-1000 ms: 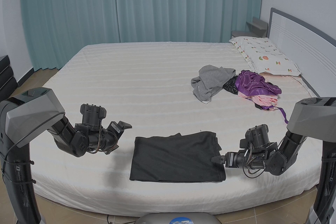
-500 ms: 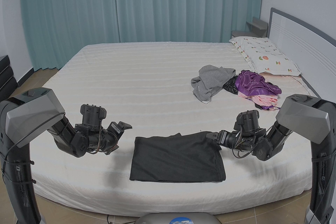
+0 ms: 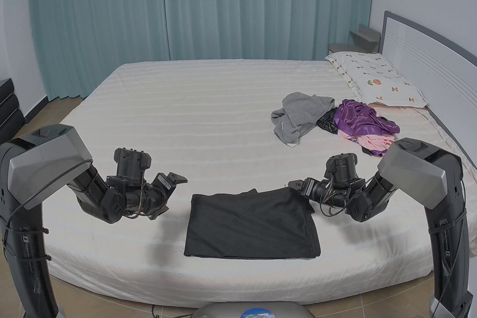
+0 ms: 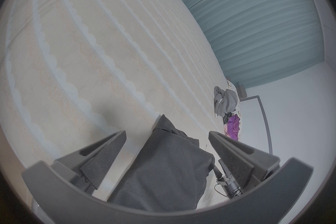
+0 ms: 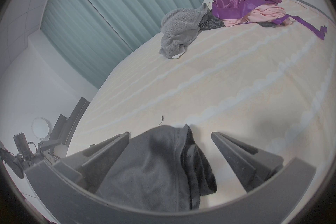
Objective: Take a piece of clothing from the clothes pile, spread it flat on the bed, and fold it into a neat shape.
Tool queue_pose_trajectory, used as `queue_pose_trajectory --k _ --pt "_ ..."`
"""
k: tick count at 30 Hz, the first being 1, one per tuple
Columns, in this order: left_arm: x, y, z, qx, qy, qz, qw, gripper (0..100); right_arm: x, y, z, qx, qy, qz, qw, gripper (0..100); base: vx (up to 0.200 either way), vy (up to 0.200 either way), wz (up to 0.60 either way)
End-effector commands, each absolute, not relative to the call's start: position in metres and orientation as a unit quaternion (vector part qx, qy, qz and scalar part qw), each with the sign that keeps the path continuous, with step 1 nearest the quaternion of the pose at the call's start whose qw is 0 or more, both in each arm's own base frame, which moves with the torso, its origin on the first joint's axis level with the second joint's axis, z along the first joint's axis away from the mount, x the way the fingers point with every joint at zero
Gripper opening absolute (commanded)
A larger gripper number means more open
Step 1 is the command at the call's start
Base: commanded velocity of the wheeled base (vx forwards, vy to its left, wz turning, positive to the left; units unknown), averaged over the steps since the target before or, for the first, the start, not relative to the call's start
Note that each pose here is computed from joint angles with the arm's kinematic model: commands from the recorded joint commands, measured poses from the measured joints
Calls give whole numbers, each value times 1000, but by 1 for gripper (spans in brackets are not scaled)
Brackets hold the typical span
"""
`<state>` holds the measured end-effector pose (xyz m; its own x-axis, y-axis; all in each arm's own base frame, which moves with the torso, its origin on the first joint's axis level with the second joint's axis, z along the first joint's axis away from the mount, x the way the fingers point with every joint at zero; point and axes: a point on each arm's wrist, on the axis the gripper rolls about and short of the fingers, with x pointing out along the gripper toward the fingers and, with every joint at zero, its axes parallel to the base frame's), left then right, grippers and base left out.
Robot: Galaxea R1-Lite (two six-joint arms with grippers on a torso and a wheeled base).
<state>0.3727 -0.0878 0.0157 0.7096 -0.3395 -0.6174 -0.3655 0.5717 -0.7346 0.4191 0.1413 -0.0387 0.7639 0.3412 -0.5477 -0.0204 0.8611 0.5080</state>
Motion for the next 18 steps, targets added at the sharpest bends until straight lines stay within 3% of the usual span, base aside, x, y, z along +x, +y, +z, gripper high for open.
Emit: queue_pose_trajectory --k 1,3,4,18 --pt "373 -88 16 -463 380 8 801 100 427 140 -40 245 317 92 912 100 0 0 0" --pt "373 -88 16 -463 380 8 801 100 428 140 -39 245 315 91 912 100 0 0 0" --pt "373 -88 16 -463 380 7 801 100 429 140 -40 246 315 91 912 0 0 0 0" --pt "374 -89 15 -459 377 13 805 100 429 138 -40 260 317 87 908 0 0 0 0"
